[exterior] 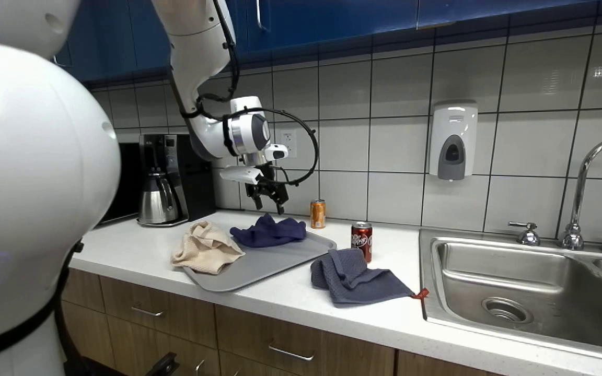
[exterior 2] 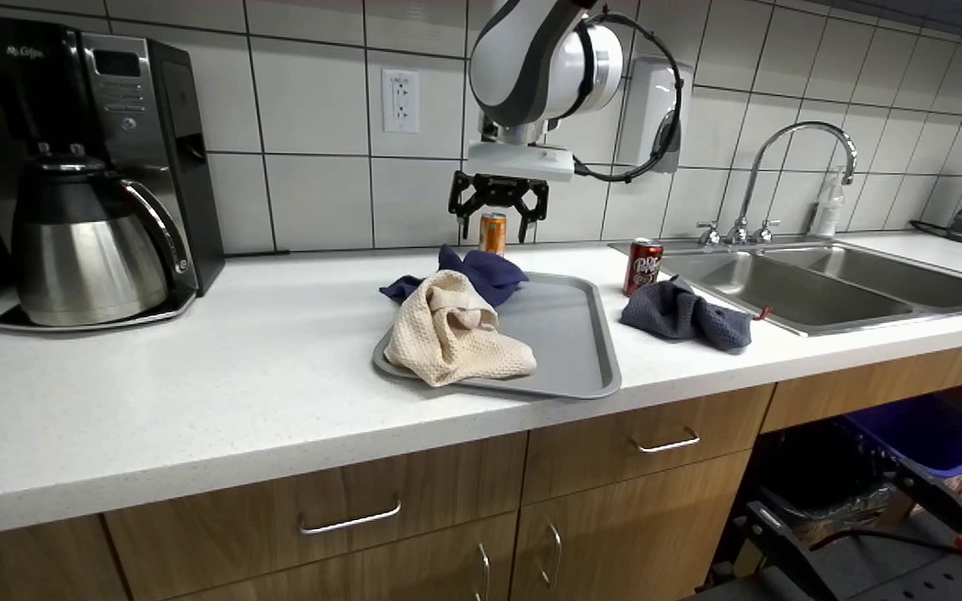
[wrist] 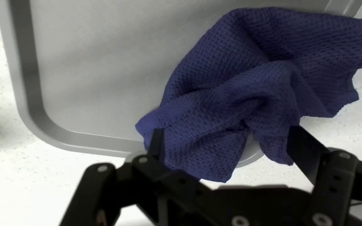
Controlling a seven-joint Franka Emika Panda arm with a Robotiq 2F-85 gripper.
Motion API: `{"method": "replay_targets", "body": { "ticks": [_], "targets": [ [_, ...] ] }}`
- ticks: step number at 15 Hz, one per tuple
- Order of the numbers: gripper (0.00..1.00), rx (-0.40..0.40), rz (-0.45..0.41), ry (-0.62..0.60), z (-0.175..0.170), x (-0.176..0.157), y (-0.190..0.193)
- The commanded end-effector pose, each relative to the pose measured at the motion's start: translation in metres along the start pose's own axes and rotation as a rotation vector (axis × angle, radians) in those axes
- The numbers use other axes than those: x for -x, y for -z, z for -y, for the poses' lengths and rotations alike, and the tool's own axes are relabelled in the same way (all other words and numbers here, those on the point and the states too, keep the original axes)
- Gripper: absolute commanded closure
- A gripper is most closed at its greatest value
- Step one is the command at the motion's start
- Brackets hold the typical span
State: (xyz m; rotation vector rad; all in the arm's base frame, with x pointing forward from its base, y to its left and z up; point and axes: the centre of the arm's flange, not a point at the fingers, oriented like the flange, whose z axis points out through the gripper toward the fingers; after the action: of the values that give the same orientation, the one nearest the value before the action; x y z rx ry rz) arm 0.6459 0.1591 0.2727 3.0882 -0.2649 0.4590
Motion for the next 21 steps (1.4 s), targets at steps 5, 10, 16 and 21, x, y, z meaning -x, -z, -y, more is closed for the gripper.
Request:
{"method": "replay_targets", "body": {
  "ticks": [5, 10, 16, 21],
  "targets": [
    [0.00, 0.021, 0.059, 0.050, 0.049, -0.021, -0.011],
    [0.00, 0.056, 0.090, 0.055, 0.064, -0.024, -0.014],
    [0.00, 0.094, 0.128, 0.042, 0.067, -0.028, -0.015],
    [0.00, 0.087, 0.122, 0.061, 0.061, -0.019, -0.016]
  ]
}}
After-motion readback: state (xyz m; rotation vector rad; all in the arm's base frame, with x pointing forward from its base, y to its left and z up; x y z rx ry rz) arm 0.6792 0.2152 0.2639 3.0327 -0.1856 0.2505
